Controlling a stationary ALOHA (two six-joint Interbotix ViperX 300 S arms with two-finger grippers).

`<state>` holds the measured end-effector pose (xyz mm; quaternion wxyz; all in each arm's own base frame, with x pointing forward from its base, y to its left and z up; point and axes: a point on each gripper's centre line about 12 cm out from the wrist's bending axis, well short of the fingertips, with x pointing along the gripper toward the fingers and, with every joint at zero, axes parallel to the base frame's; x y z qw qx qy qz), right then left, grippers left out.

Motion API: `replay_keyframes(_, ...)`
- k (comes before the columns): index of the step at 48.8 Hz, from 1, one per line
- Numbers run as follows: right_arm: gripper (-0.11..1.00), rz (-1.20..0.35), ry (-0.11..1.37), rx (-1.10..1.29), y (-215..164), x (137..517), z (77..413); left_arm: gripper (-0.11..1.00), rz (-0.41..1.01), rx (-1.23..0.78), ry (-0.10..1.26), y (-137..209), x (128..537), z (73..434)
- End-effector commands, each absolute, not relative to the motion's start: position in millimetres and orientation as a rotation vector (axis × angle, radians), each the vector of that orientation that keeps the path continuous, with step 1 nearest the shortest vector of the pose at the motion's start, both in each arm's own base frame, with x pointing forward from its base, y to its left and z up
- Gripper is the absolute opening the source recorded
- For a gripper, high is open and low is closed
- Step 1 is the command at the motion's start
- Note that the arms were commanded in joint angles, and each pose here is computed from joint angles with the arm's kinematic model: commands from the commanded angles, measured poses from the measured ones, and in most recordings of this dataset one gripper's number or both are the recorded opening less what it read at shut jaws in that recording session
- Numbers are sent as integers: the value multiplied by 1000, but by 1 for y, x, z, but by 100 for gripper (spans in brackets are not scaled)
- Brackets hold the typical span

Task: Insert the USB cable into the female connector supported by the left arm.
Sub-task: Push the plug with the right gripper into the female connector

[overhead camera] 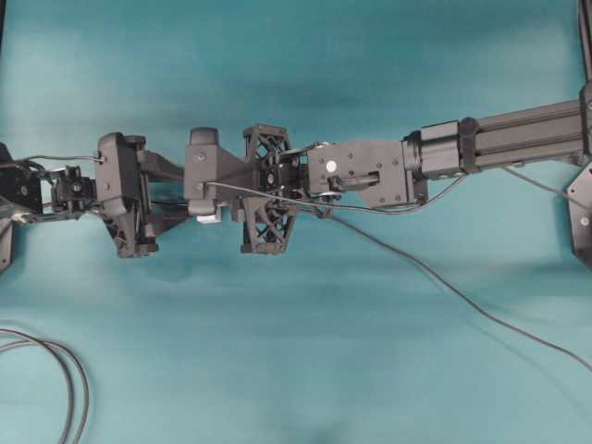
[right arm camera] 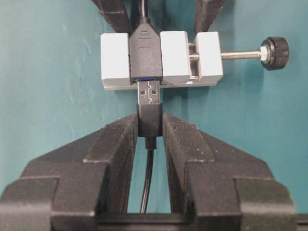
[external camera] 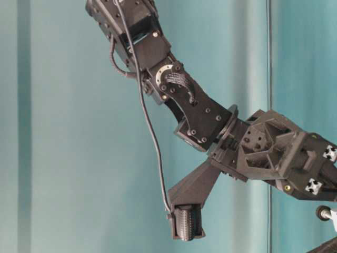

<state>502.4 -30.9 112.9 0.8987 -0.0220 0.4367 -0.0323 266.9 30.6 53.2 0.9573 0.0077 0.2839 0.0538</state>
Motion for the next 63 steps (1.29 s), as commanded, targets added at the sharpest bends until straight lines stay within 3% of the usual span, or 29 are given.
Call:
replay_keyframes(1, 22, -65, 835, -50, -30, 514, 137, 72, 93, 11, 551, 26, 273, 58)
replay_keyframes(63, 22, -50, 898, -63, -19, 510, 130, 72, 57, 30, 601, 18, 281, 55)
